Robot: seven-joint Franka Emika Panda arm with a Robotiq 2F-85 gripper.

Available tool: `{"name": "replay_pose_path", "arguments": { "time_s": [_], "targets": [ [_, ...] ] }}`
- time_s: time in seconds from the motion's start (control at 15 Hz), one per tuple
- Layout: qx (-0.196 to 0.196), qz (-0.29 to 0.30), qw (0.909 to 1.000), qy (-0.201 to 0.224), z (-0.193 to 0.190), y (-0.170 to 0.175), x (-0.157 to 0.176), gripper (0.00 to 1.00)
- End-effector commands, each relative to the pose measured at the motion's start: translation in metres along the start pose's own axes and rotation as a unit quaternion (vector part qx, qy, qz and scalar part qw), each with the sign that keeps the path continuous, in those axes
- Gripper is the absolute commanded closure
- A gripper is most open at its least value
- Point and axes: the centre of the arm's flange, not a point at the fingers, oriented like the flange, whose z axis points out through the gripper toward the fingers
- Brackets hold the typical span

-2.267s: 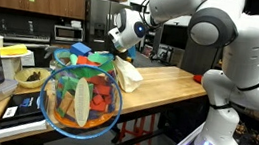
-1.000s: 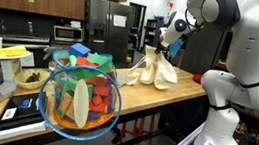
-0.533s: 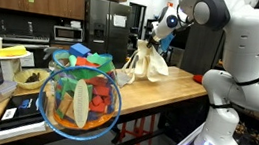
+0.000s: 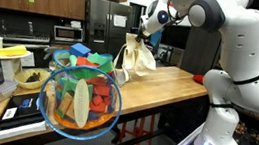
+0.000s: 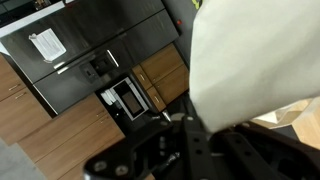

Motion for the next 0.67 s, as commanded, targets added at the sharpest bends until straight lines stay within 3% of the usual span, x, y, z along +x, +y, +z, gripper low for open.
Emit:
{"name": "replay_pose_path", "arguments": {
  "time_s": [0.0,0.27,0.4,0.6],
  "targets": [
    [-0.008,0.022,0.9997,0.006,-0.028,0.062,0.016,0.99],
    [-0.062,0.116,0.991,0.027,-0.071,0.114,-0.041,0.99],
    [-0.087,0.154,0.9842,0.014,-0.083,0.148,-0.07,0.99],
    [-0.092,0.156,0.9834,-0.003,-0.063,0.144,-0.093,0.99]
  ]
}}
